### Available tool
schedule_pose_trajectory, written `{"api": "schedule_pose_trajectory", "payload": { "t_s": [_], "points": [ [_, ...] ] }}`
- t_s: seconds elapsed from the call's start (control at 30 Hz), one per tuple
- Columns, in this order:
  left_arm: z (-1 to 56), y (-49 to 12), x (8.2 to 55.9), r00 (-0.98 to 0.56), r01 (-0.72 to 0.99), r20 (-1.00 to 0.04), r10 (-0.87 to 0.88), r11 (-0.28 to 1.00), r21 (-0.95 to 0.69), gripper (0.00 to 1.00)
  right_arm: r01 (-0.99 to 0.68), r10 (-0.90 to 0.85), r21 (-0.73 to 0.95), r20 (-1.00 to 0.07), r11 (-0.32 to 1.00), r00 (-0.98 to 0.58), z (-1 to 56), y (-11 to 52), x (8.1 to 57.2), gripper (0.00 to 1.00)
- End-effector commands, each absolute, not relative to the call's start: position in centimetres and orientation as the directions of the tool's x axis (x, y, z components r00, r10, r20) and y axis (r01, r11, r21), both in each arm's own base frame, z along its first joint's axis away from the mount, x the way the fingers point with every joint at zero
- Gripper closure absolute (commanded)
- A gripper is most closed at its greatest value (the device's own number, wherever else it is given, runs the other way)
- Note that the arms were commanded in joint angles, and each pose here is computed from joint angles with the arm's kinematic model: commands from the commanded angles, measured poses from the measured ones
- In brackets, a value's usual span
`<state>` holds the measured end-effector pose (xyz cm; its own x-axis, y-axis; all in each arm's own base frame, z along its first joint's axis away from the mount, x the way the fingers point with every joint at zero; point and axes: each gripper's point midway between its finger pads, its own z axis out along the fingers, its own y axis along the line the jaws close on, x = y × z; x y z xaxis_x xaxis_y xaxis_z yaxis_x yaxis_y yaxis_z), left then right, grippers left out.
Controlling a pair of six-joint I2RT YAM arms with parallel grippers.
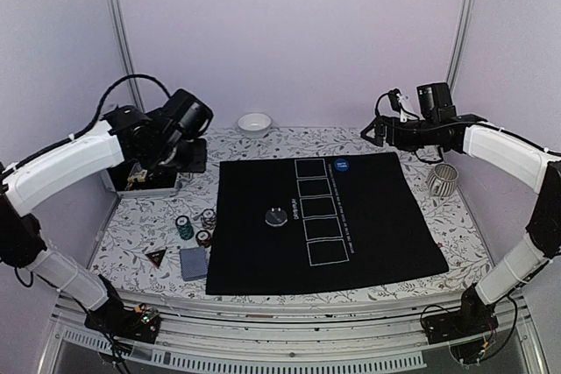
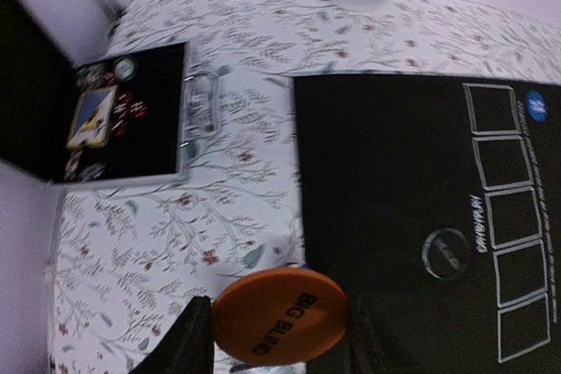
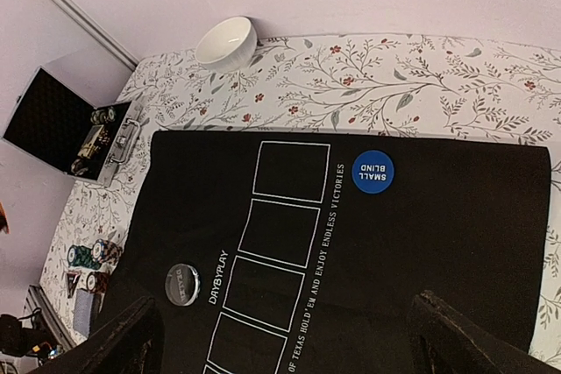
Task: Distribute texas hold em gaming equipment
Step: Pick up the big blind button from the corner of the board, then place the big blind button in the big blind area.
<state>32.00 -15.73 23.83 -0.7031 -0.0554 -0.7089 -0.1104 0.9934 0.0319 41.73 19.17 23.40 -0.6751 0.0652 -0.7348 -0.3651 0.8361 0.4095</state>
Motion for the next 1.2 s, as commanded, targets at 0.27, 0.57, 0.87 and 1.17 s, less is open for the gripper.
{"api": "schedule_pose_trajectory", "payload": {
  "t_s": [0.27,0.57,0.87,1.17],
  "points": [
    [18.0,-47.4,22.5,-0.256,0.906,-0.648,0.718,0.411,0.098,0.86,-0.323,0.129,0.413,-0.762,0.852,-0.635,25.8,16.8,40.9,0.01],
    [9.4,-54.7,16.6,-0.046,0.994,-0.534,0.844,0.092,0.059,0.86,-0.299,0.124,0.398,-0.754,0.867,-0.646,24.7,16.1,40.0,0.01],
    [3.4,-55.8,15.2,0.017,0.998,-0.425,0.905,0.01,0.06,0.86,-0.297,0.12,0.397,-0.75,0.868,-0.651,24.3,15.9,39.5,0.01],
    [2.8,-57.9,15.8,0.004,0.997,-0.464,0.886,0.03,0.066,0.85,-0.294,0.121,0.401,-0.744,0.868,-0.657,23.9,15.9,39.3,0.01]
  ]
}}
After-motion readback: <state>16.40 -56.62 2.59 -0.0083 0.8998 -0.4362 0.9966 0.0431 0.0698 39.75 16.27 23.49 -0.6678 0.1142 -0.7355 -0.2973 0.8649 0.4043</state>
